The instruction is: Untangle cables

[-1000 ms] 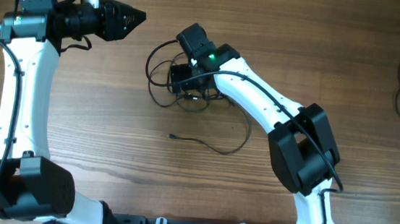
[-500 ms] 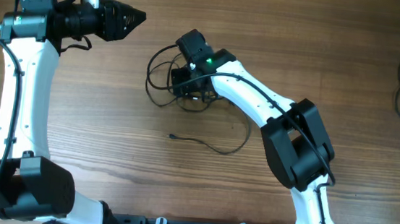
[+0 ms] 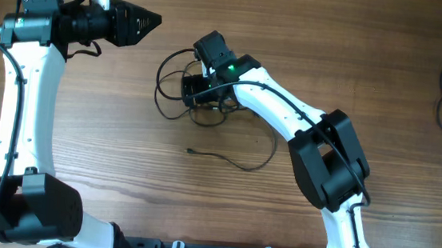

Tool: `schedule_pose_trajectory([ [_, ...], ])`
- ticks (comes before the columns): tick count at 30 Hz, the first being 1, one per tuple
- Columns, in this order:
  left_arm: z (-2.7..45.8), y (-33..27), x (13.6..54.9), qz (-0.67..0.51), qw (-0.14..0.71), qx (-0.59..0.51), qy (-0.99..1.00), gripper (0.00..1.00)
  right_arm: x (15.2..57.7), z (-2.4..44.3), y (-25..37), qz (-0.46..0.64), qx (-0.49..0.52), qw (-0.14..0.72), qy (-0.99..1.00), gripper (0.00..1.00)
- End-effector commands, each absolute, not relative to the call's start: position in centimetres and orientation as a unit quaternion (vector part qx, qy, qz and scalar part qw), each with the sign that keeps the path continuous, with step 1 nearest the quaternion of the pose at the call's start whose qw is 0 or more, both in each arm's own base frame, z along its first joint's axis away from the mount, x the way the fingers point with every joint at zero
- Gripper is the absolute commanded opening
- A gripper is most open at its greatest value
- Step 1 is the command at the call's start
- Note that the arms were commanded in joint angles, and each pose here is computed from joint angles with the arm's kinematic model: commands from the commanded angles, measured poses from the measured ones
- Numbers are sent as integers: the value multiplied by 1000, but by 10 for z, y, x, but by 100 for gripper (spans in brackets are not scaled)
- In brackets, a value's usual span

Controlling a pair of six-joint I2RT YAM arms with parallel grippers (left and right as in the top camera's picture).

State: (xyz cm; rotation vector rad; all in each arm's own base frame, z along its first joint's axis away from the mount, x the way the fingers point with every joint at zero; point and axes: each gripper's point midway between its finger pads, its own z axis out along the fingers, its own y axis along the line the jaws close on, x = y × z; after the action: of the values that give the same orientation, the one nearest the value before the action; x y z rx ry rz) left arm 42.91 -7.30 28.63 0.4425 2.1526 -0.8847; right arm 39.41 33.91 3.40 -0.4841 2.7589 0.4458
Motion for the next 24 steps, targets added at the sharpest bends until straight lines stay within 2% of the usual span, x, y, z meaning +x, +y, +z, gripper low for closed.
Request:
schedule_pose_trajectory([
  [1,290,-72,430,-341,382,180,840,51,392,21,332,135,-182,147,963,100],
  [10,288,-71,430,-338,380,178,842,48,409,20,333,118,-190,187,957,99],
  [24,285,-72,426,-342,369,173,847,48,407,3,332,111,-200,175,958,99],
])
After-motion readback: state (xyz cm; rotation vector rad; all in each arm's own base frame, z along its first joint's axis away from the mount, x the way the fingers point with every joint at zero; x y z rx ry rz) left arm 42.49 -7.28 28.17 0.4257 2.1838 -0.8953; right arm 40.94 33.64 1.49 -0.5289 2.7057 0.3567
